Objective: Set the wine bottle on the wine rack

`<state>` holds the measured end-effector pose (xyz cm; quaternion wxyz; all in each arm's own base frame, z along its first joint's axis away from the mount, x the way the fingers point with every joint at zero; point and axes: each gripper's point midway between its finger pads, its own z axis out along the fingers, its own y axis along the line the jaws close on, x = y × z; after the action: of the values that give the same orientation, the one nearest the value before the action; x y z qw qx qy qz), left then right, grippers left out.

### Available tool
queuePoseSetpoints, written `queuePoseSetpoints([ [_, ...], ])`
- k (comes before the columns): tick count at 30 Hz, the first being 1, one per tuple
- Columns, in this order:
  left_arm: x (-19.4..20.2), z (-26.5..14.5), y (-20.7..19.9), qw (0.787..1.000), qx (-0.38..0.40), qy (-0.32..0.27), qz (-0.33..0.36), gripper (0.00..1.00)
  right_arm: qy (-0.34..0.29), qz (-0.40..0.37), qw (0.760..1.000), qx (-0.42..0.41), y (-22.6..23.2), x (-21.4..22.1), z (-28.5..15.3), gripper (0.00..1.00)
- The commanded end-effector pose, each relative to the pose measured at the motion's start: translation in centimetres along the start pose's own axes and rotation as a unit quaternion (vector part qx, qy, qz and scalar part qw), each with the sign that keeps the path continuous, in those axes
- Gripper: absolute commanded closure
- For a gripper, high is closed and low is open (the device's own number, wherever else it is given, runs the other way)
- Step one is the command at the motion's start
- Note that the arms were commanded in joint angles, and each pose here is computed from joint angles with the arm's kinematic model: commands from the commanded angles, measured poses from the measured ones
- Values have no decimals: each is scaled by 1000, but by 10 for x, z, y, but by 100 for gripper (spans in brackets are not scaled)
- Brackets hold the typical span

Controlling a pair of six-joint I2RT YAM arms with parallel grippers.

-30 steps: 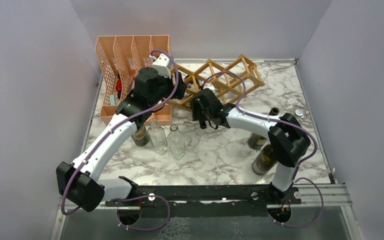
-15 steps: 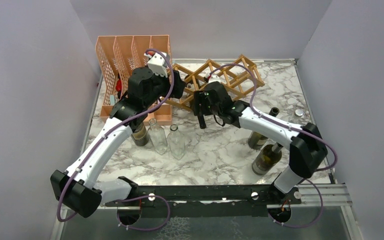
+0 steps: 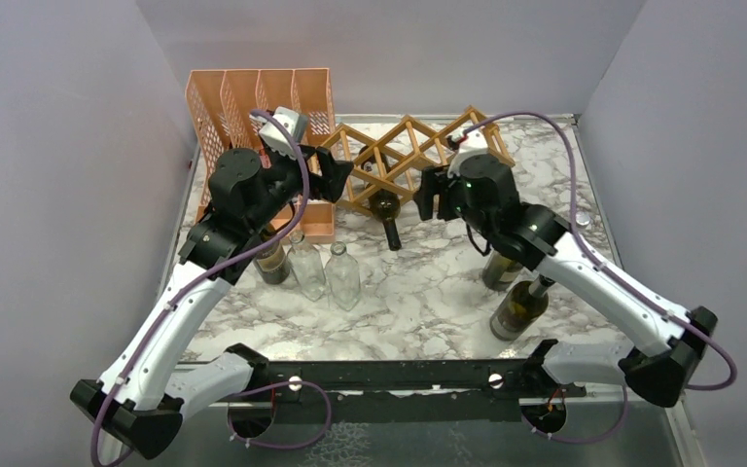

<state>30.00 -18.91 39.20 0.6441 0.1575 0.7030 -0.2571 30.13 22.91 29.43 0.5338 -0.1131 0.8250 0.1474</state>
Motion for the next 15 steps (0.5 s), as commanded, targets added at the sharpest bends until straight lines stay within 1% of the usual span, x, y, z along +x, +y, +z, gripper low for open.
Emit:
queuePoseSetpoints([
  [1, 0, -11, -12, 999, 38, -11, 14, 14, -12, -28, 994, 101, -55, -9, -49, 28],
  [8, 2, -15, -20, 998, 62, -12, 14, 14, -35, 20, 983, 179, -105, -8, -124, 28],
  [15, 5, -14, -28, 996, 85, -13, 9, 13, -42, 66, 973, 215, -132, 2, -170, 32],
])
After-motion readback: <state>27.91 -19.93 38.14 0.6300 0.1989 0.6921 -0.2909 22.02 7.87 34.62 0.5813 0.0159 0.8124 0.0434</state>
